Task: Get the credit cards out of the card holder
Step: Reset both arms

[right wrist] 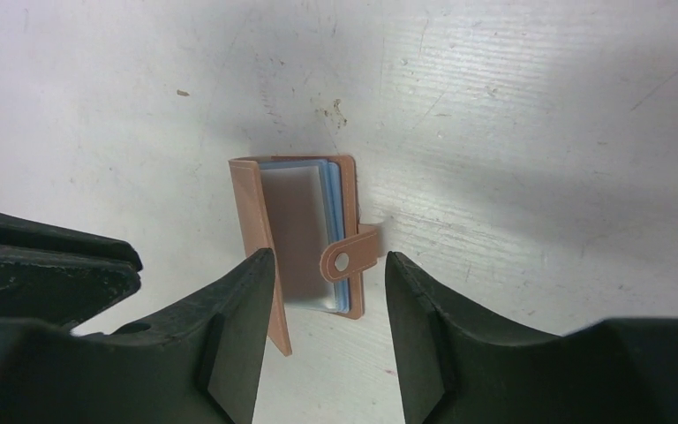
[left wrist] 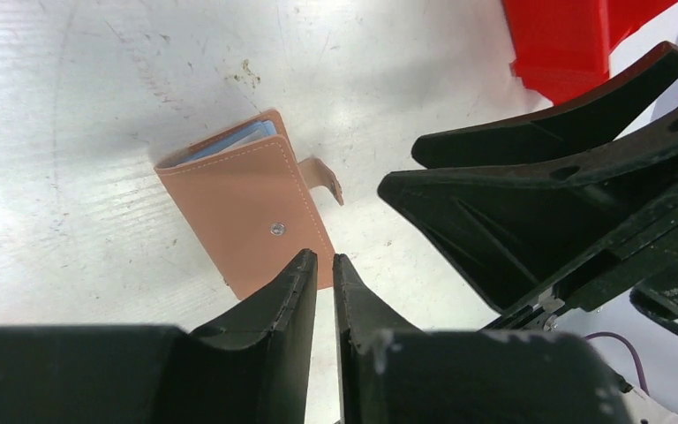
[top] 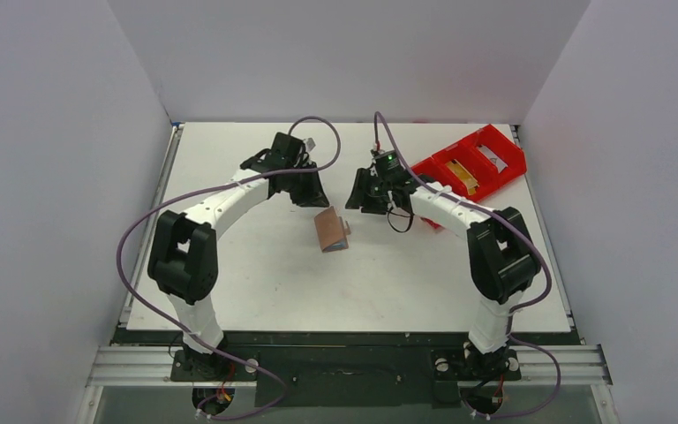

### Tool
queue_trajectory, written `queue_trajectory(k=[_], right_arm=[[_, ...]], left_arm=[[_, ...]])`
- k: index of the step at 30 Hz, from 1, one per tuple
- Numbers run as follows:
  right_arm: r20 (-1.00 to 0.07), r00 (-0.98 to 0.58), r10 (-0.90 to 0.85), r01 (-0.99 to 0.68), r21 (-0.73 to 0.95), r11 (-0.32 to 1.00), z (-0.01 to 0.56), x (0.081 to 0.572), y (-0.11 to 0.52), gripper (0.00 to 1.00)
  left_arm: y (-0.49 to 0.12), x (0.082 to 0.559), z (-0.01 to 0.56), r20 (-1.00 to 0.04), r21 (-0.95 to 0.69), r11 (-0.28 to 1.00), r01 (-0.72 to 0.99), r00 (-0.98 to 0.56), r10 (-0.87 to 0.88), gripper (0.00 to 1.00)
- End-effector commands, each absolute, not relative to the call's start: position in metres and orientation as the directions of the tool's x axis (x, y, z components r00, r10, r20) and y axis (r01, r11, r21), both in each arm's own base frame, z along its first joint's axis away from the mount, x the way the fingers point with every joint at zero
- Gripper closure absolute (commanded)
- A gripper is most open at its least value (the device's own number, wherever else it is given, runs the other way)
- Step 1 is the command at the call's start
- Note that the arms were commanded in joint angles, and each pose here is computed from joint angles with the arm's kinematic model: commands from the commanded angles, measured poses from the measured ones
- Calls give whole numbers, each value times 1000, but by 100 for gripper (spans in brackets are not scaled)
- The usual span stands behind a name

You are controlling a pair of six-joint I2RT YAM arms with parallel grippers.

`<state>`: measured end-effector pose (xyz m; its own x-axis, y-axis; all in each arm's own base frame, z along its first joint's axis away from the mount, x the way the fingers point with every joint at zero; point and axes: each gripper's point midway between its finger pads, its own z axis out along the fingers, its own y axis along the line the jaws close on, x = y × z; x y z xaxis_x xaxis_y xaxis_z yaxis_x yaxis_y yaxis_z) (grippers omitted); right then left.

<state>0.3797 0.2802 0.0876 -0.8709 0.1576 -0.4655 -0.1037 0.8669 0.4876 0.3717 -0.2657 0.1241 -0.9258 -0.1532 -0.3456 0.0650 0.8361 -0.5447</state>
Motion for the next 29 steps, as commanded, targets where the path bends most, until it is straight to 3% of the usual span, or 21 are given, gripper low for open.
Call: queue_trajectory(k=[1, 6, 10, 29], right_arm=[[-571, -793, 212, -150, 520, 841, 150, 399, 275, 53], [-620, -744, 249, -159, 525, 836, 182, 405, 262, 36], [-651, -709, 271, -163, 525, 836, 202, 405, 254, 27], [-690, -664, 289, -163, 511, 844, 216, 399, 241, 22]], left_arm=[[-253, 385, 173, -464, -556, 822, 123, -866, -184, 84], [-236, 390, 191, -508, -556, 822, 126, -834, -216, 64], [-220, 393, 207, -554, -537, 834, 129, -799, -233, 58], [-196, 392, 225, -609, -502, 859, 105, -747, -265, 44]])
